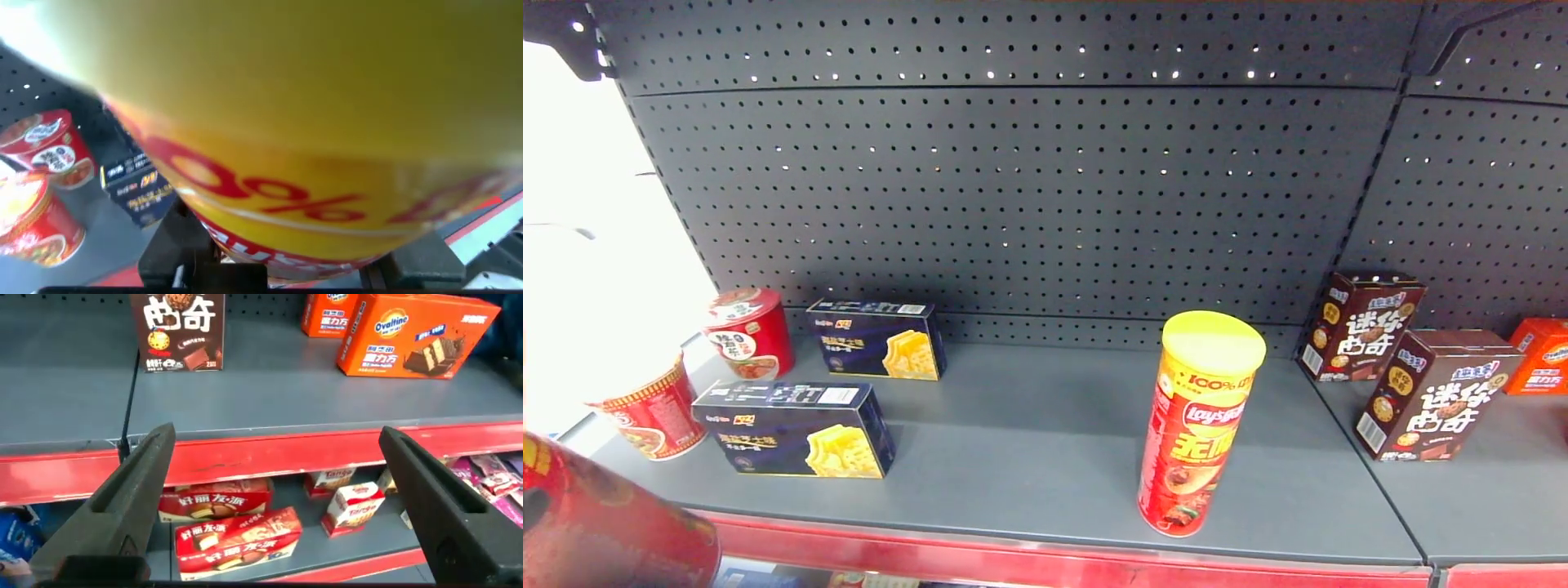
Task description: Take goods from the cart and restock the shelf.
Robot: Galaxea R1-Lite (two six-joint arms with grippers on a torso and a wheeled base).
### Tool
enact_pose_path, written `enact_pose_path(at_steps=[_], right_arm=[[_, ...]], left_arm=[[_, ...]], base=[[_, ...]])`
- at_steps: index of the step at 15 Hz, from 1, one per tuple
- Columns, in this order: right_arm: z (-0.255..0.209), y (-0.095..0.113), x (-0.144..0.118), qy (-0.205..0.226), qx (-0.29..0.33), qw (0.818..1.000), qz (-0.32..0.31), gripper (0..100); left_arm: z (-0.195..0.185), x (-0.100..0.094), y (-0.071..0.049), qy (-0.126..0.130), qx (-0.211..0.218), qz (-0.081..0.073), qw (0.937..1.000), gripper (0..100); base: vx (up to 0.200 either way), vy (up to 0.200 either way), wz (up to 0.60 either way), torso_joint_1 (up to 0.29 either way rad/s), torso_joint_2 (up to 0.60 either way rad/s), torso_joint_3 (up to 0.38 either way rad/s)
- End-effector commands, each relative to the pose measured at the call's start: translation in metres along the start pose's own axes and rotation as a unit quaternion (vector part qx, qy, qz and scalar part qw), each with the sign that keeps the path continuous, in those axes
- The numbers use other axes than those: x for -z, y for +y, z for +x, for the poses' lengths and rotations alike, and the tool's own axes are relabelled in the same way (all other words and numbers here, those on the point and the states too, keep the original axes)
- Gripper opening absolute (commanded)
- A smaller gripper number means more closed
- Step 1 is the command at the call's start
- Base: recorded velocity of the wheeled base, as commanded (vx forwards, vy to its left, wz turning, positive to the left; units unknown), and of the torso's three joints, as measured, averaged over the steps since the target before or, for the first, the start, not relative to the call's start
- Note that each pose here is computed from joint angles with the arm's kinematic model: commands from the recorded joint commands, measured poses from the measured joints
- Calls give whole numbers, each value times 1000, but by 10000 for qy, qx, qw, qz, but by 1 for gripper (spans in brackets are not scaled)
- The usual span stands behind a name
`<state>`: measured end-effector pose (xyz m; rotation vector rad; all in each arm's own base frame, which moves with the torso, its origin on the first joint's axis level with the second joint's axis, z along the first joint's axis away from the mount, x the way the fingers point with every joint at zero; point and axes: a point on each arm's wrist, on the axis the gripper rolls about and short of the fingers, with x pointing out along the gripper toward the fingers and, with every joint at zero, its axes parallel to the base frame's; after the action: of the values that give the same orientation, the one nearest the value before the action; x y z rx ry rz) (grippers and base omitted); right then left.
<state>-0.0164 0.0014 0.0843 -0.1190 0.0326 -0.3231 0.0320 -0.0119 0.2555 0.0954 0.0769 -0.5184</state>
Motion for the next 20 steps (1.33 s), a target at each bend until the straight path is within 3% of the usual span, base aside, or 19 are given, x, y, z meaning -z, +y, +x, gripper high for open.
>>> enact_pose_path(at_steps=[1,10,12,14,16,20], right_arm=[[1,0,0,25,-21,10000,11,100],[1,1,0,30,-114,9999,94,100],[0,2,0,-6,-442,9990,103,100],[0,3,0,-21,-641,9979,96,100],[0,3,0,-29,-640,9979,96,100],[0,3,-1,-35,-631,9980,97,100]], left_arm=[[15,3,7,277,36,-138,9995,0],[25,-3,13,202,20,-101,9997,0],[41,-5,20,243,32,-129,9996,0],[68,-4,29,460,242,-188,9985,0],[102,-8,35,269,316,-71,9991,0],[149,-3,36,690,233,-108,9973,0]], base=[[0,0,-600,2,2,-2],[0,0,-67,1,0,0],[0,0,0,0,0,0],[0,0,0,0,0,0],[0,0,0,0,0,0],[0,0,0,0,0,0]])
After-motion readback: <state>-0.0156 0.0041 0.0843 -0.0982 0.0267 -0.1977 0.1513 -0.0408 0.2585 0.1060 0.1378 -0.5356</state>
